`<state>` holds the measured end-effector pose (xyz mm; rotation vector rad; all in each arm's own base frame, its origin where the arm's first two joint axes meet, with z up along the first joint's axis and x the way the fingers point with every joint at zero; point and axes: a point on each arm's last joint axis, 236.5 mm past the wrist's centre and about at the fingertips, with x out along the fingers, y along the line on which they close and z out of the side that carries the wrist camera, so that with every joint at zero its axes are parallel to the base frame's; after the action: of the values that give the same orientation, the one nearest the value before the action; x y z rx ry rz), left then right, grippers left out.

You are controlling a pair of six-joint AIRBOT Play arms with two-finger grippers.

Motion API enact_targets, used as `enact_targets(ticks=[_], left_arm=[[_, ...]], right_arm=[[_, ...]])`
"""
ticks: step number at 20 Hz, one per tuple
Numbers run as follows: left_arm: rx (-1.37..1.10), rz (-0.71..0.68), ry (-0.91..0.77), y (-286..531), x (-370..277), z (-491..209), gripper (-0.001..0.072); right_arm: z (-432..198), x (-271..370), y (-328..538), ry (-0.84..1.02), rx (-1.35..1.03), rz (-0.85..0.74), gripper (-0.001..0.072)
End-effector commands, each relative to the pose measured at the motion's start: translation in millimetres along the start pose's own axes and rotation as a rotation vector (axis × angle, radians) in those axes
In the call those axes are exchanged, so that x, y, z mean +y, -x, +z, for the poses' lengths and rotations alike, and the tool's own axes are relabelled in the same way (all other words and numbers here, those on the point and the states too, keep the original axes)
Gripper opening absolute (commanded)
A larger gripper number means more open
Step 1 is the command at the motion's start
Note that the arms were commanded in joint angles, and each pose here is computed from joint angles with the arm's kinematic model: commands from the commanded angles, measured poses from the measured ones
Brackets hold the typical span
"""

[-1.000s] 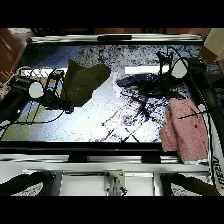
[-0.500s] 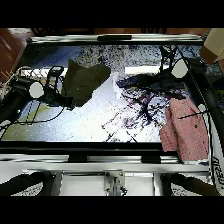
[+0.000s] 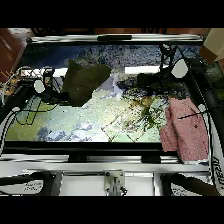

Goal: Fold the shirts.

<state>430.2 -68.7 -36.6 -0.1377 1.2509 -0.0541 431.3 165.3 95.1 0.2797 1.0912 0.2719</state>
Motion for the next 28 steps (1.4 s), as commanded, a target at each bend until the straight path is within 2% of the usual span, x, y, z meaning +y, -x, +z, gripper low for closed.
enact_targets(ticks=[1,5,7,9,11,14,16,19,21,25,28], left_arm=[[0.034,-0.035,0.137,-33.4,22.2,1.9,0.0718],[-0.005,-0.130,0.118,-49.5,-2.2,12.8,0.0702],[-0.027,-0.138,0.116,-55.6,-7.8,17.4,0.0437],[-0.015,-0.144,0.127,-62.7,-9.4,14.9,0.0271],[-0.013,-0.164,0.148,-63.3,-13.4,15.4,0.0060],[-0.044,-0.181,0.124,-47.4,-19.8,31.7,0.0061],[-0.118,-0.200,0.029,-15.0,-32.5,57.3,0.0060],[-0.343,-0.245,-0.108,83.7,-66.9,108.2,0.0060],[-0.531,-0.294,-0.178,177.3,-98.8,128.0,0.0060],[-0.860,-0.435,-0.320,360.7,-162.4,99.6,0.0060],[-0.893,-0.552,-0.395,411.3,-199.8,50.4,0.0060]], right_arm=[[0.1,-0.1,-0.4,0.007,-0.001,-0.001,0.0504],[-0.2,0.3,-0.4,0.006,0.000,0.000,0.0504],[-0.5,0.3,-0.4,0.006,0.001,0.000,0.0504],[-3.9,-0.4,-0.3,0.006,0.016,-0.003,0.0504],[-8.2,-1.3,-0.2,0.006,0.034,-0.006,0.0504],[-10.8,-1.8,-0.1,0.007,0.045,-0.009,0.0504],[-12.0,-1.8,0.3,0.006,0.051,-0.008,0.0502],[-13.3,8.5,5.4,0.007,0.051,0.031,0.0501],[-10.1,16.0,19.8,0.039,0.021,0.053,0.0501],[11.2,37.4,97.3,0.167,-0.163,0.079,0.0501],[25.5,50.2,183.5,0.231,-0.367,0.071,0.0501]])
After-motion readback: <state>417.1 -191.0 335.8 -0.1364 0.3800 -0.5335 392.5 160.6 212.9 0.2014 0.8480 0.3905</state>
